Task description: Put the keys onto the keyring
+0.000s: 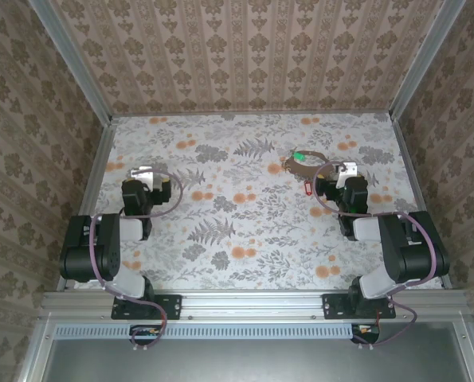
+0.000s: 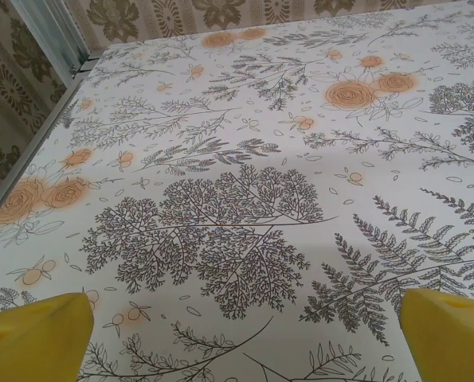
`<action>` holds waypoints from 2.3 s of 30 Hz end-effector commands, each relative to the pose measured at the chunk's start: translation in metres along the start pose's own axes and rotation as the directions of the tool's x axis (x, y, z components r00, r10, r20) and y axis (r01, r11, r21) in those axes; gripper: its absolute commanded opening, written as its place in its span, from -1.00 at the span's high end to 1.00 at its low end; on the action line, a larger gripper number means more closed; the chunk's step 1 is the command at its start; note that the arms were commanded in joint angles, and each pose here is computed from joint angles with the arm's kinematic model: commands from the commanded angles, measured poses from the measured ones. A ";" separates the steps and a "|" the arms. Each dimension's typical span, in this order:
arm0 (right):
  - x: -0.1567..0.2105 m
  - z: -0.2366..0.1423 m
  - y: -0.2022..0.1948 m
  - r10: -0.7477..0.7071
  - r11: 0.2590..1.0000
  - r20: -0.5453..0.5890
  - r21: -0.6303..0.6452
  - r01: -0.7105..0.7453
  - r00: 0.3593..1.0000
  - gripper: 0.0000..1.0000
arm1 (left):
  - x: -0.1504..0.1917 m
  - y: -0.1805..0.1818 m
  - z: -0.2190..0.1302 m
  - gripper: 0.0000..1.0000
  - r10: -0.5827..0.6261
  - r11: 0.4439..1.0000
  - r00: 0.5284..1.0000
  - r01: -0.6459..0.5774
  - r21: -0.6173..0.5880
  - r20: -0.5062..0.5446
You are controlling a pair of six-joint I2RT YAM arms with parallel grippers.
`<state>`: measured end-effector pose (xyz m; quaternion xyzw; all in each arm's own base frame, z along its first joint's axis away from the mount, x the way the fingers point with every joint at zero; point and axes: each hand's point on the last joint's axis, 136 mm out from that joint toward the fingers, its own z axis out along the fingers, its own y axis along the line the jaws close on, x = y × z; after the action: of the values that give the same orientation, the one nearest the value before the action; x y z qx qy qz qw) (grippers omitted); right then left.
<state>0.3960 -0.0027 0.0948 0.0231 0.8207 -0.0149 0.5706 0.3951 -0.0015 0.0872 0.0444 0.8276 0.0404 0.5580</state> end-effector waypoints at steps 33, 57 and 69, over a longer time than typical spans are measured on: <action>-0.017 -0.009 0.006 -0.023 0.999 -0.012 -0.028 0.022 1.000 -0.93 | -0.025 0.021 -0.026 -1.00 -0.088 0.993 0.993 0.094 -0.074 0.076; -0.044 0.048 0.137 0.309 0.817 -0.634 -0.204 -0.539 0.709 -0.36 | -0.091 0.006 -0.092 -1.00 -0.561 0.818 0.822 0.568 0.084 -0.096; -0.011 0.094 0.127 0.313 0.903 -0.700 0.011 -0.429 0.642 -0.27 | -0.083 0.005 -0.093 -1.00 -0.518 0.847 0.846 0.528 0.065 -0.122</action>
<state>0.5006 0.1312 0.0891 0.1279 0.9350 0.2147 0.2518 0.3415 -0.0076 0.1976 -0.1667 0.8333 -0.1572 0.5030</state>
